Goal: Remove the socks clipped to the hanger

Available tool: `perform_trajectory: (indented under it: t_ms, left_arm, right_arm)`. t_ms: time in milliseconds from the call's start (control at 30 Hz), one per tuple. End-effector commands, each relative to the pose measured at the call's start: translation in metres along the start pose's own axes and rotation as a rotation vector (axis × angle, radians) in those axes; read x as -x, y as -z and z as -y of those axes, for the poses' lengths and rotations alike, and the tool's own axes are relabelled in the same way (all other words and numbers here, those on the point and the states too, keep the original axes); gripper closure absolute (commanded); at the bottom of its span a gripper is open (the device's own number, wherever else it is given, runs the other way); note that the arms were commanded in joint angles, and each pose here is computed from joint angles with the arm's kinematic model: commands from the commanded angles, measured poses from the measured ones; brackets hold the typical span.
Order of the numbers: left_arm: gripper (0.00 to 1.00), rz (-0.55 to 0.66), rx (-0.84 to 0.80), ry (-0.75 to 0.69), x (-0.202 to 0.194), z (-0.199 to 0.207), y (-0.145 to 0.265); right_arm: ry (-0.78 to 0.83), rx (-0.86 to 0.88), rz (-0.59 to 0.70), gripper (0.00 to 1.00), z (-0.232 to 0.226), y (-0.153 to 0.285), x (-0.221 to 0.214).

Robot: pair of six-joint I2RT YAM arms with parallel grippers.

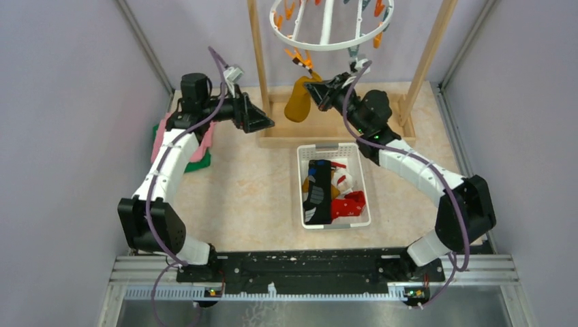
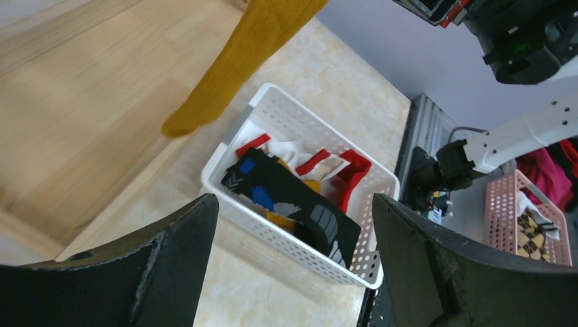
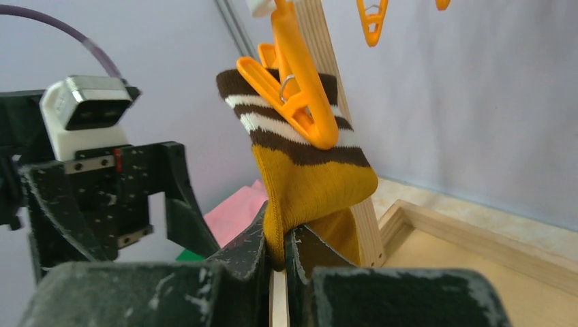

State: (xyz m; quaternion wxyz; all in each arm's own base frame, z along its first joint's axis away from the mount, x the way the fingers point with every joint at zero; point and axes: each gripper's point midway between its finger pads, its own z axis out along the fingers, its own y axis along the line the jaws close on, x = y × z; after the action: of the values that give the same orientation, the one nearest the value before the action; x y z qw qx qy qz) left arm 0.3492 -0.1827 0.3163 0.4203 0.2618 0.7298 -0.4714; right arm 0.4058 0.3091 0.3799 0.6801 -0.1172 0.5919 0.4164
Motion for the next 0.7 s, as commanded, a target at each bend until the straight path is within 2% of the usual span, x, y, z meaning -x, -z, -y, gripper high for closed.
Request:
perform_trajectory:
  t_ms: [0,167,367,533,600,667]
  left_arm:
    - [0.12,0.045,-0.152,-0.088,0.027,0.033,-0.029]
    - [0.14,0.003,-0.225,-0.066,0.014,0.052,-0.049]
    - [0.11,0.012,-0.250,-0.054,0.006,0.076,-0.054]
    - [0.07,-0.002,-0.303,-0.038,0.005,0.090,-0.057]
    - [0.02,0.004,-0.312,-0.050,0.010,0.093,-0.057]
    - [0.01,0.006,-0.336,-0.067,0.013,0.098,-0.056]
  right_arm:
    - [-0.123,0.107,-0.053,1.00,-0.023,0.026,0.023]
    - [-0.141,0.090,-0.128,1.00,-0.023,0.062,0.021]
    - [-0.185,0.134,-0.221,1.00,-0.026,0.089,0.017]
    - [-0.332,0.277,-0.340,1.00,-0.045,0.083,-0.006]
    - [-0.385,0.332,-0.380,1.00,-0.051,0.078,-0.010]
    - [-0.406,0.364,-0.394,1.00,-0.054,0.072,-0.008]
